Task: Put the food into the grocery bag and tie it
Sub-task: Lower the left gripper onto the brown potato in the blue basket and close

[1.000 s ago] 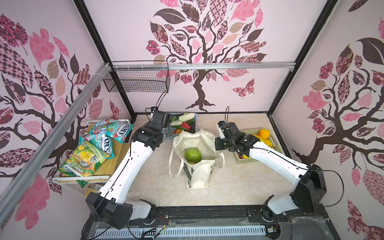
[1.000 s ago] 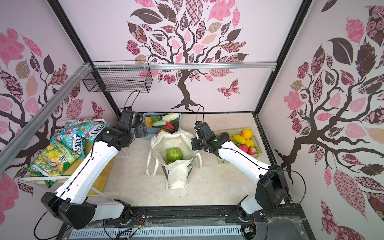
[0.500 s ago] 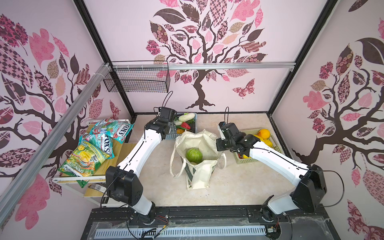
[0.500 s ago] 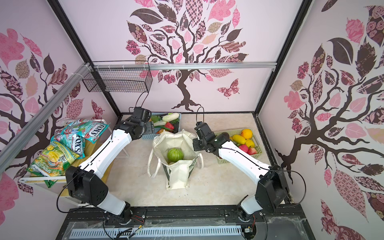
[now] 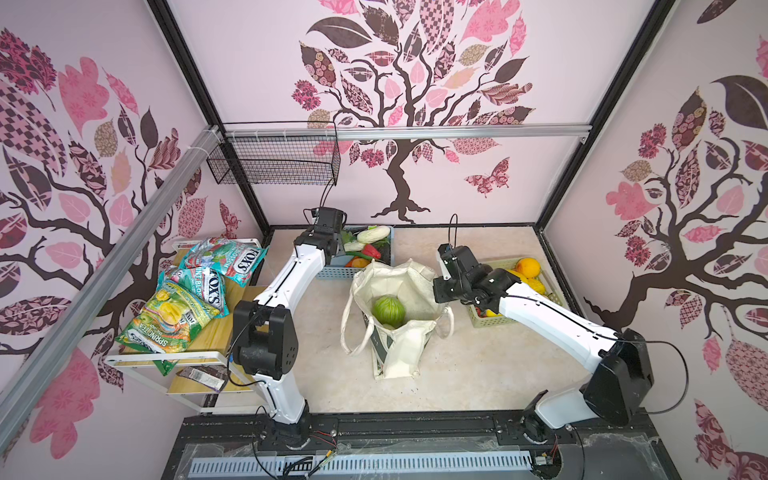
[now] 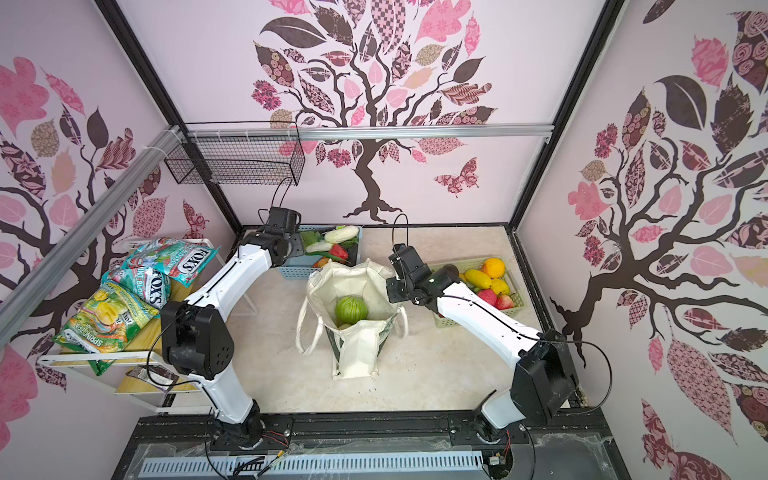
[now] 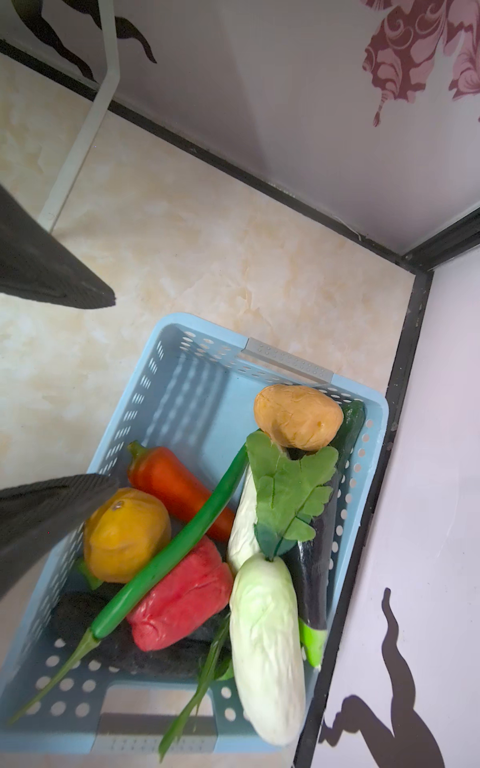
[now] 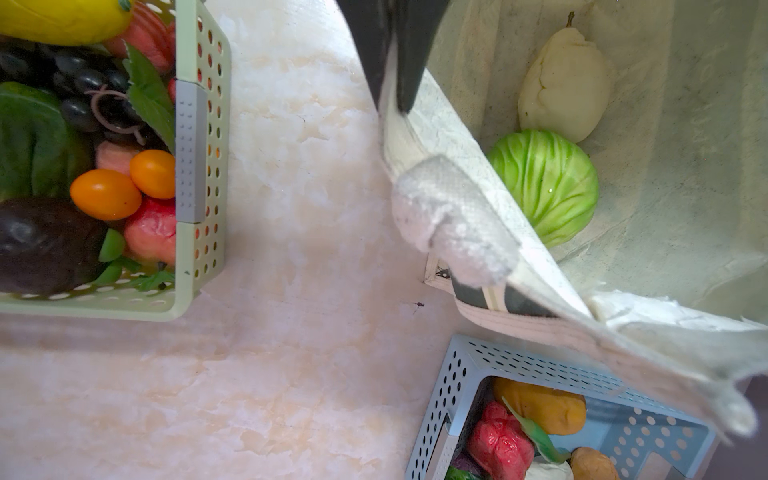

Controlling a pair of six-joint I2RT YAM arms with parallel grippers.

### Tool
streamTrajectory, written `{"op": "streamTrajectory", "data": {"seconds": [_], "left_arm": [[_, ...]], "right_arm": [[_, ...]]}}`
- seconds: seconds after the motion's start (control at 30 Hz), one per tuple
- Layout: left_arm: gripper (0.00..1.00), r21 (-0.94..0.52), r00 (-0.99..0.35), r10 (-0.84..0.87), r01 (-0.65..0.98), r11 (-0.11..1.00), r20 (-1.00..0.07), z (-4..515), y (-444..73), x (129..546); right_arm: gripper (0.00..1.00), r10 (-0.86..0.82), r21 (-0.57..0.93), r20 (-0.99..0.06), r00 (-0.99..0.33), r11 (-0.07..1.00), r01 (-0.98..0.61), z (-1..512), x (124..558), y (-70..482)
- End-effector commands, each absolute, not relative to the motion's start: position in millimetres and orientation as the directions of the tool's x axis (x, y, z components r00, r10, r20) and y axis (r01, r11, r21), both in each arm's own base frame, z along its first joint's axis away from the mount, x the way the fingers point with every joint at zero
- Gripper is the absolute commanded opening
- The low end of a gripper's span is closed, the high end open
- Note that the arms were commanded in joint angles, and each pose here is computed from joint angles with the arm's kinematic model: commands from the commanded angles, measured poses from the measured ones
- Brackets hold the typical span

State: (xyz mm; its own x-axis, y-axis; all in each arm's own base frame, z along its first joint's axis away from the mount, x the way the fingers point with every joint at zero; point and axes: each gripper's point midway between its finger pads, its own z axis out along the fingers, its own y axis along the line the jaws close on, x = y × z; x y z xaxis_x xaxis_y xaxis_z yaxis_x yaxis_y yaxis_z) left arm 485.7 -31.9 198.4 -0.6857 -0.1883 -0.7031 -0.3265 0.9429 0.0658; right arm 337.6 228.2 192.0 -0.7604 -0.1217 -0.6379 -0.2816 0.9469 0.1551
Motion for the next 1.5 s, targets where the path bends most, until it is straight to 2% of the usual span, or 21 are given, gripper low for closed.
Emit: {"op": "streamTrajectory", "data": {"seconds": [0.0, 0.23, 0.67, 1.17, 1.47], "left_arm": [[0.65, 0.036, -0.636, -0.194, -0.33, 0.943, -0.747, 210, -32, 511], [0.64, 0.081, -0.648, -0.175, -0.345, 0.935, -0.741, 178, -24, 538], [0.62, 0.046, -0.645, -0.205, -0.349, 0.936, -0.736, 136, -7, 575], [0.66, 0.01, -0.64, -0.23, -0.347, 0.938, -0.733, 107, -2, 602], [0.74, -0.001, -0.656, -0.243, -0.346, 0.938, -0.715, 88, -4, 611]], "right_arm": [[0.0, -0.141, 0.132, -0.633, -0.761, 0.949, -0.285, 198, 330, 220], [0.0, -0.153, 0.116, -0.628, -0.763, 0.951, -0.286, 194, 331, 220], [0.0, -0.17, 0.1, -0.614, -0.771, 0.952, -0.289, 184, 338, 223], [0.0, -0.184, 0.081, -0.606, -0.774, 0.953, -0.29, 176, 343, 226], [0.0, -0.187, 0.072, -0.6, -0.778, 0.956, -0.285, 175, 346, 226]]}}
